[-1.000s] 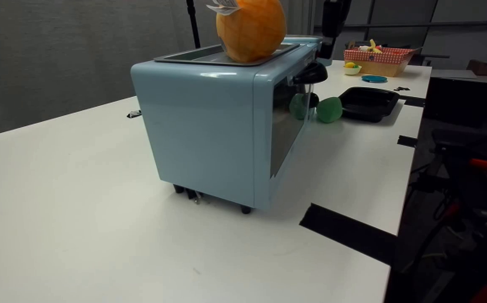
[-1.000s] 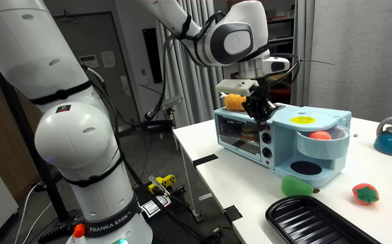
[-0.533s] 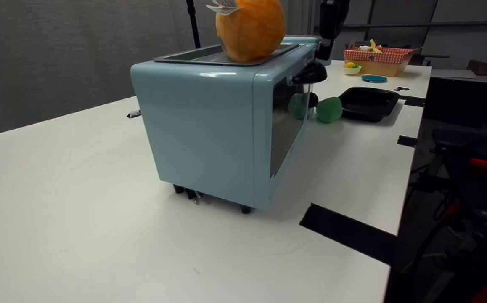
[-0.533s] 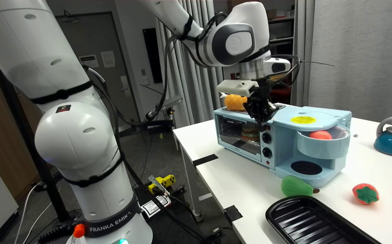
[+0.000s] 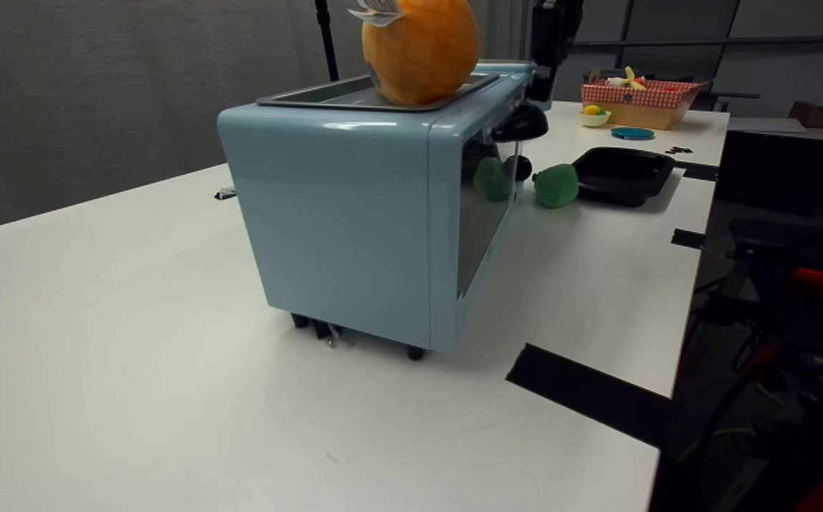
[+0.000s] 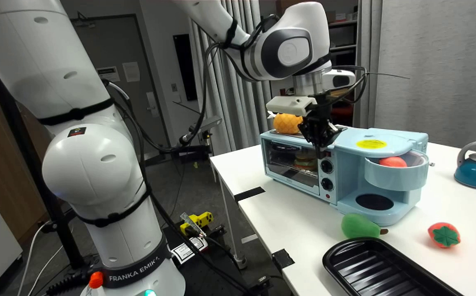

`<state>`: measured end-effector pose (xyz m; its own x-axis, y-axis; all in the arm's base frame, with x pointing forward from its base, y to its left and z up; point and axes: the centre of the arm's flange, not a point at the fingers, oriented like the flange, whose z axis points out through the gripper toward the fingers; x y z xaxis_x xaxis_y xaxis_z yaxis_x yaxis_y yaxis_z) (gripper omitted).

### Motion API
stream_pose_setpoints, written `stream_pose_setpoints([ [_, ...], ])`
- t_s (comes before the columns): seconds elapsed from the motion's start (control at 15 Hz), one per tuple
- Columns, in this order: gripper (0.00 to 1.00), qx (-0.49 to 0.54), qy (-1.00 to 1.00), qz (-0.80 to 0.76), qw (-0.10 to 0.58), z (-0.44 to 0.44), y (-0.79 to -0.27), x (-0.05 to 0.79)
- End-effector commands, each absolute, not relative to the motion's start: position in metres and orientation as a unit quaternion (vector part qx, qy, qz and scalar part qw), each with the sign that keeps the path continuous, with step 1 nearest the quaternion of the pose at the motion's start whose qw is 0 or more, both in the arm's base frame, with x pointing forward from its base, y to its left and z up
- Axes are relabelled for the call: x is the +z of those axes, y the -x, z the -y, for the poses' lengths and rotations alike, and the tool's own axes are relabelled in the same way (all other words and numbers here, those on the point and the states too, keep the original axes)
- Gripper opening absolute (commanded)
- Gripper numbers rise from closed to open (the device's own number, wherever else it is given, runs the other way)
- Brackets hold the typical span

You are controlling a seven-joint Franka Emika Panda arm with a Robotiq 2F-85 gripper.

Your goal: Flick the switch on the 3 in 1 breakfast machine

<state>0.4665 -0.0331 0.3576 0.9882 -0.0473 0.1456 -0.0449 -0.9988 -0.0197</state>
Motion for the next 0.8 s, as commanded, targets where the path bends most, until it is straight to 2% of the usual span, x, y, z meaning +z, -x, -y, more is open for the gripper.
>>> stream_pose_setpoints([
  [0.0,0.0,-0.088,0.996,-0.032,-0.003,0.046,-0.488,0.359],
  [0.73,0.0,-0.09,0.995,-0.046,-0.006,0.068,-0.505,0.36],
])
